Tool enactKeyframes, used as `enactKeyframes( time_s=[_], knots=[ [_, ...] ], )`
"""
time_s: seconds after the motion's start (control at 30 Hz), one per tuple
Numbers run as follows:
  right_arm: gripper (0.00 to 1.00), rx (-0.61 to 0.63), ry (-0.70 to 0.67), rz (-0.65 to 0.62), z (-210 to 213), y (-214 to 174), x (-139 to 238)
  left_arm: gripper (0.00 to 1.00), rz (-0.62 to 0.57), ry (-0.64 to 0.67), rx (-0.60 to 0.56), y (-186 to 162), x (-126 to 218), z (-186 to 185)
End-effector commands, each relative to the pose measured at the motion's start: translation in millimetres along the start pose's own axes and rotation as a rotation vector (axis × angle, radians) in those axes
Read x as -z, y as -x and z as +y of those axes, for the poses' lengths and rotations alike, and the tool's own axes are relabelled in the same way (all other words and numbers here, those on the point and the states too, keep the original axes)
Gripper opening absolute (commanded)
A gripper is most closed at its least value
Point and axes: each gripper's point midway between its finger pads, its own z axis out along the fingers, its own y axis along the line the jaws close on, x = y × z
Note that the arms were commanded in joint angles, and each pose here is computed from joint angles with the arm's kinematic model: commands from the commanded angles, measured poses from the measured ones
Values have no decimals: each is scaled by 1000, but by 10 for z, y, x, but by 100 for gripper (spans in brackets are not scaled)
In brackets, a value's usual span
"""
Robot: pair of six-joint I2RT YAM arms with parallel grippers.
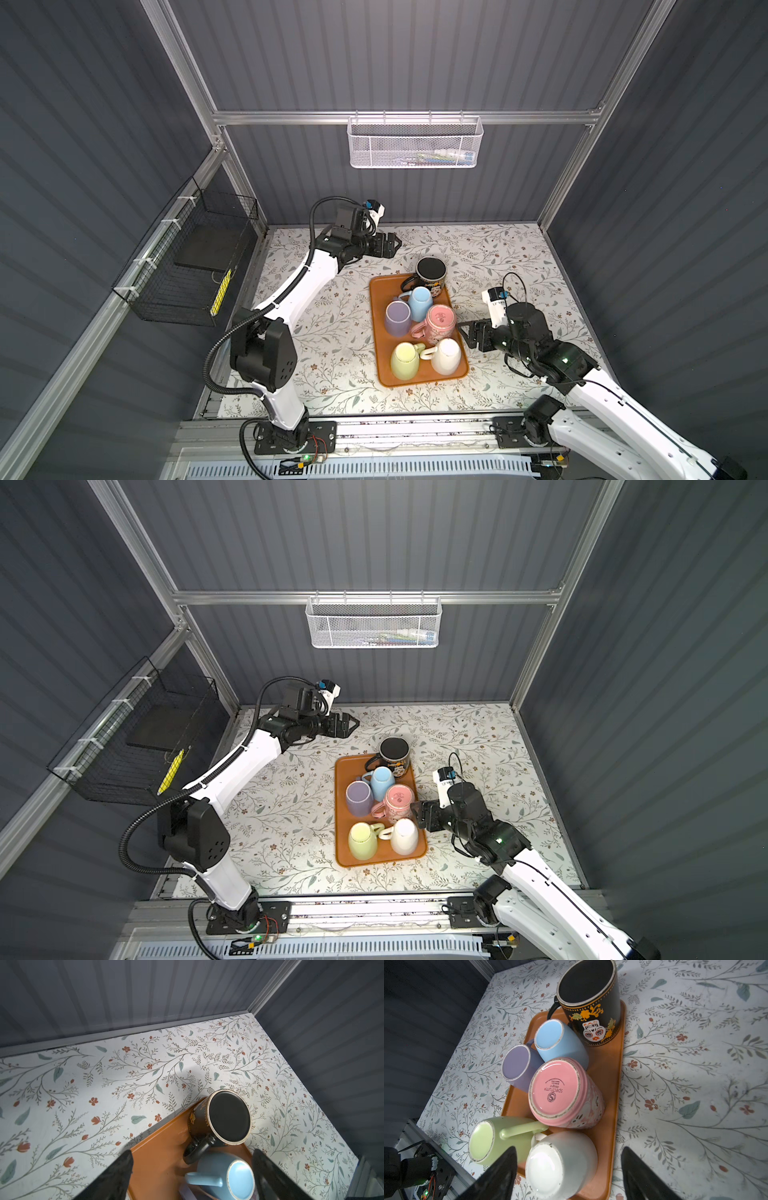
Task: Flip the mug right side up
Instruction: 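Raise the left gripper over the black skull-print mug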
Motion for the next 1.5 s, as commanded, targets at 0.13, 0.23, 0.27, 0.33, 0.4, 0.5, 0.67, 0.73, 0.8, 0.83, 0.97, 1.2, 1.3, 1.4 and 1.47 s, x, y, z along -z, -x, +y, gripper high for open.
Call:
enactKeyframes(
  time_s=[0.13, 0.23, 0.27, 0.33, 0.4, 0.5, 0.67, 0.73, 0.8, 0.83, 0.97, 1.2, 1.3, 1.4, 1.47],
  knots=[
    [81, 66, 87, -80, 168, 149, 126, 91, -18, -116, -318, -263, 151, -244],
    [81, 77, 103, -89, 189, 146, 148, 93, -64, -126, -427, -376, 183, -260],
    [81, 81, 110, -91, 200, 146, 153, 93, -59, -128, -448, -394, 168, -257],
    [82, 86, 121, -97, 212, 140, 159, 92, -8, -144, -475, -450, 93, -242],
    [82, 89, 130, -101, 219, 129, 158, 91, 41, -171, -494, -455, 22, -250],
    [82, 90, 145, -106, 230, 109, 143, 88, 104, -214, -518, -542, -116, -246],
    [82, 91, 144, -106, 198, 63, 111, 85, 124, -223, -645, -614, -266, -262],
    [82, 90, 147, -106, 194, 46, 100, 82, 176, -203, -712, -692, -362, -258],
    [82, 90, 148, -106, 190, 38, 95, 80, 223, -210, -729, -756, -440, -246],
    [82, 91, 148, -108, 189, 42, 94, 78, 236, -216, -732, -761, -476, -245],
    [82, 90, 148, -104, 172, 18, 77, 69, 264, -247, -733, -822, -591, -274],
    [82, 85, 132, -108, 115, -21, 49, 55, 327, -279, -770, -1001, -798, -342],
    [82, 83, 132, -112, 109, -14, 53, 51, 338, -286, -763, -1016, -866, -334],
    [82, 81, 133, -112, 106, -20, 47, 50, 353, -298, -764, -1044, -933, -350],
    [82, 81, 133, -112, 103, -22, 43, 50, 361, -302, -764, -1052, -968, -357]
  ],
)
